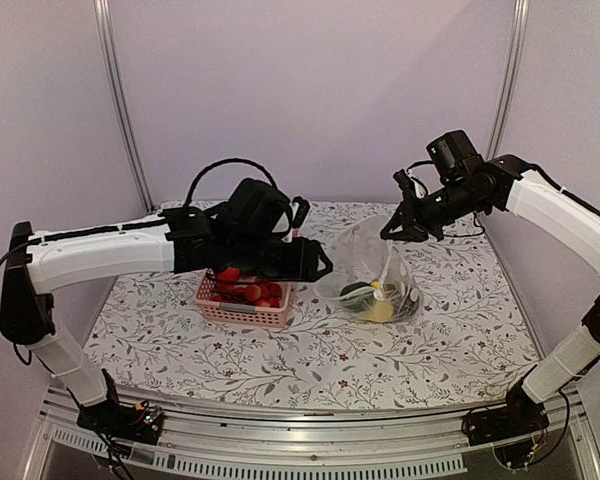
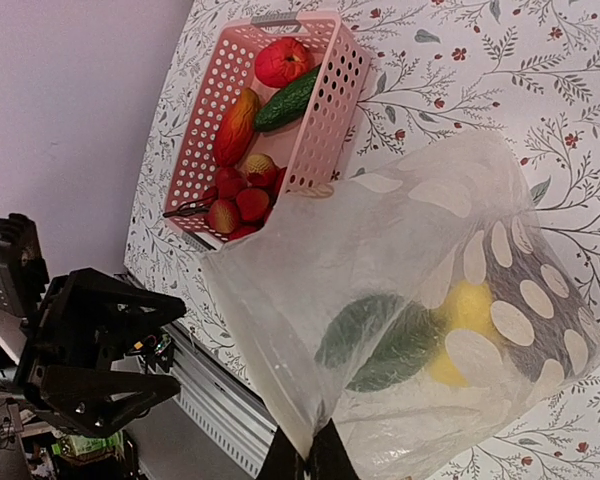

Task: Place the food in the zip-top bag and seal the zipper
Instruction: Adjust the zipper food storage bag at the center of the board.

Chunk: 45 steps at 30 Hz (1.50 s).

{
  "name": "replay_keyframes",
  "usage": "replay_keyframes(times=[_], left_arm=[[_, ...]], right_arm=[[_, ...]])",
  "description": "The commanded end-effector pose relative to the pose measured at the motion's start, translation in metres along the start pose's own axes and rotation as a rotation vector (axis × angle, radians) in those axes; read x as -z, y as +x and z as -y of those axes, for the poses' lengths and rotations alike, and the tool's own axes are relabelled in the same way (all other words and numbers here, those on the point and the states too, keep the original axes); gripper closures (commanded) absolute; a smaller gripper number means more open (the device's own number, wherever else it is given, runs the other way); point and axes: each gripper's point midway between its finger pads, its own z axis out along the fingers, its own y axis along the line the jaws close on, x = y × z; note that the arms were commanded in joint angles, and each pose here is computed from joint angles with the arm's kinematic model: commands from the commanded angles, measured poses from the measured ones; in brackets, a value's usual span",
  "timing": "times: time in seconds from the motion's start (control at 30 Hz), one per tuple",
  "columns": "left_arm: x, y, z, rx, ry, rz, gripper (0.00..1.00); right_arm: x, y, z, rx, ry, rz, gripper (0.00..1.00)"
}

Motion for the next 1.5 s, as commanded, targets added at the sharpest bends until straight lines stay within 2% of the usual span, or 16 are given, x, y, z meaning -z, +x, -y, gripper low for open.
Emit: replay_keyframes(times=[0.0, 0.1, 0.23, 0.33, 0.43, 0.53, 0.6, 0.63, 0.73, 0.8, 0.87, 0.93, 1.07, 1.27, 1.4, 1.47], left_arm=[[0.017, 0.015, -0.037, 0.119, -0.096, 0.021, 0.37], [0.0, 0.026, -0.039, 0.12, -0.091, -0.045, 0.36], [-0.026, 0.025, -0.032, 0.114, -0.055, -0.071, 0.35], [-0.043, 0.024, -0.033, 0.132, -0.078, -0.101, 0.42], [-0.058, 0.026, -0.037, 0.171, -0.092, -0.146, 0.55], [-0.061, 0.014, -0.022, 0.165, -0.022, -0.131, 0.83], [-0.057, -0.003, -0.003, 0.145, 0.048, -0.091, 0.98], [-0.051, -0.014, 0.01, 0.129, 0.086, -0.067, 1.0], [-0.027, -0.049, 0.044, 0.039, 0.124, 0.045, 1.0], [-0.019, -0.06, 0.045, 0.023, 0.105, 0.096, 1.0], [-0.025, -0.061, 0.037, 0.052, 0.106, 0.093, 1.0], [-0.039, -0.059, 0.036, 0.1, 0.157, 0.043, 1.0], [-0.051, -0.07, 0.045, 0.084, 0.166, 0.024, 1.0], [-0.06, -0.088, 0.054, 0.083, 0.176, -0.006, 1.0], [-0.07, -0.087, 0.05, 0.11, 0.173, -0.046, 1.0], [-0.068, -0.085, 0.045, 0.102, 0.154, -0.042, 0.82]], right_arm=[[0.001, 0.0, 0.001, 0.013, -0.008, 0.016, 1.0], [0.0, 0.001, 0.002, 0.01, -0.009, 0.015, 1.0], [-0.003, 0.005, 0.003, 0.01, -0.019, 0.007, 1.0], [-0.004, 0.007, 0.002, 0.011, -0.022, 0.002, 1.0], [-0.002, 0.007, 0.001, 0.014, -0.022, 0.006, 1.0], [-0.002, 0.01, 0.005, 0.022, 0.016, 0.004, 0.98], [-0.004, 0.018, 0.014, 0.011, 0.072, -0.023, 0.86], [-0.007, 0.026, 0.02, -0.003, 0.103, -0.056, 0.79], [-0.009, 0.035, 0.026, 0.002, 0.184, -0.076, 0.7], [0.002, 0.032, 0.032, -0.003, 0.243, -0.041, 0.67], [0.012, 0.028, 0.036, -0.006, 0.287, -0.002, 0.67], [0.013, 0.029, 0.035, -0.008, 0.275, 0.003, 0.72], [0.01, 0.03, 0.034, -0.021, 0.278, -0.016, 0.99], [0.038, -0.002, 0.018, 0.018, 0.319, 0.073, 1.0], [0.035, -0.007, 0.024, 0.042, 0.367, 0.061, 1.0], [0.029, -0.006, 0.03, 0.047, 0.372, 0.058, 1.0]])
